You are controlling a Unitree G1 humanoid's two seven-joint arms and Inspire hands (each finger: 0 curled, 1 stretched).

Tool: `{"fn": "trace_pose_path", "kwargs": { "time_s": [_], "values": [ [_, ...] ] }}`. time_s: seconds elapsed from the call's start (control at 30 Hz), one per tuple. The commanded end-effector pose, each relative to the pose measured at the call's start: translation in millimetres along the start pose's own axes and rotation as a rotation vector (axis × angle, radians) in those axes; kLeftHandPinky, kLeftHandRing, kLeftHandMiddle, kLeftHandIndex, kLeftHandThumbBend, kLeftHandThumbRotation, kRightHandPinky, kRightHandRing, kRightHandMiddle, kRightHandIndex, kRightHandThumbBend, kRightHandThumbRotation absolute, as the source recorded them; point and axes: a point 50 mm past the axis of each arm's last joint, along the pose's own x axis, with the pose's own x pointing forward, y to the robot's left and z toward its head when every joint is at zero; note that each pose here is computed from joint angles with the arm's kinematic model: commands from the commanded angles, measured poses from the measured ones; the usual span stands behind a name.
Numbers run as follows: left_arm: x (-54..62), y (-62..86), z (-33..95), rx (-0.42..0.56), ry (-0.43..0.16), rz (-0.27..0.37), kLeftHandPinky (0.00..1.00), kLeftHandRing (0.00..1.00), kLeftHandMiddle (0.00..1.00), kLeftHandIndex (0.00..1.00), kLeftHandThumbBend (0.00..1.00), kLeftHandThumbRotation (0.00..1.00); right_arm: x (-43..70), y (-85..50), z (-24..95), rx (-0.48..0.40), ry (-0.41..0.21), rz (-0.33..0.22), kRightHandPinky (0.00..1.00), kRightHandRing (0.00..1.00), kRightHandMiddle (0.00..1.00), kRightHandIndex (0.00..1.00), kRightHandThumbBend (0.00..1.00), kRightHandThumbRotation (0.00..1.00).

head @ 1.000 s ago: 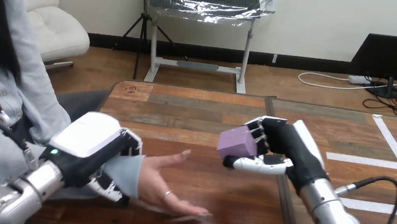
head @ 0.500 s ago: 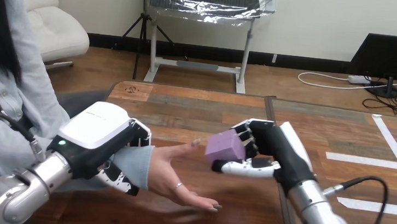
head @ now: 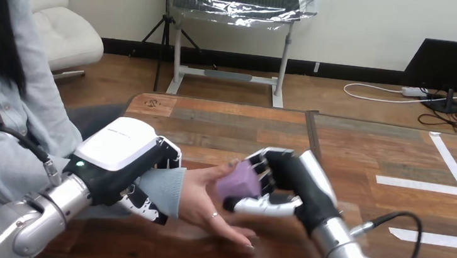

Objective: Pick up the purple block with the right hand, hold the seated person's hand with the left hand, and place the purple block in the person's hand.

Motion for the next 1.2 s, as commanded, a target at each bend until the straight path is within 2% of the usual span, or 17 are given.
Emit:
{"fn": "trace_pose_path", "kwargs": {
  "time_s": [0.0,0.47,0.97,1.17],
  "values": [
    [30.8,45.8,13.6,0.036,-0.091,0.17,0.32,0.34,0.38,0.38,0.84,0.0,9.7,-0.4,19.7,-0.013,-0.103,-0.005,0.3,0.35,0.42,0.49,0.76,0.0],
    [32.8,43.5,15.9,0.03,-0.108,0.178,0.32,0.33,0.37,0.38,0.85,0.0,2.1,12.8,18.9,0.006,-0.124,0.041,0.29,0.34,0.42,0.48,0.77,0.0],
    [33.8,39.4,17.2,0.018,-0.119,0.174,0.32,0.33,0.37,0.39,0.85,0.0,-6.0,18.2,23.2,0.004,-0.152,0.072,0.29,0.34,0.41,0.48,0.77,0.0],
    [33.9,37.3,17.2,0.016,-0.123,0.174,0.32,0.33,0.37,0.38,0.86,0.0,-8.8,18.6,25.4,-0.002,-0.142,0.077,0.29,0.34,0.41,0.48,0.77,0.0]
  ]
}}
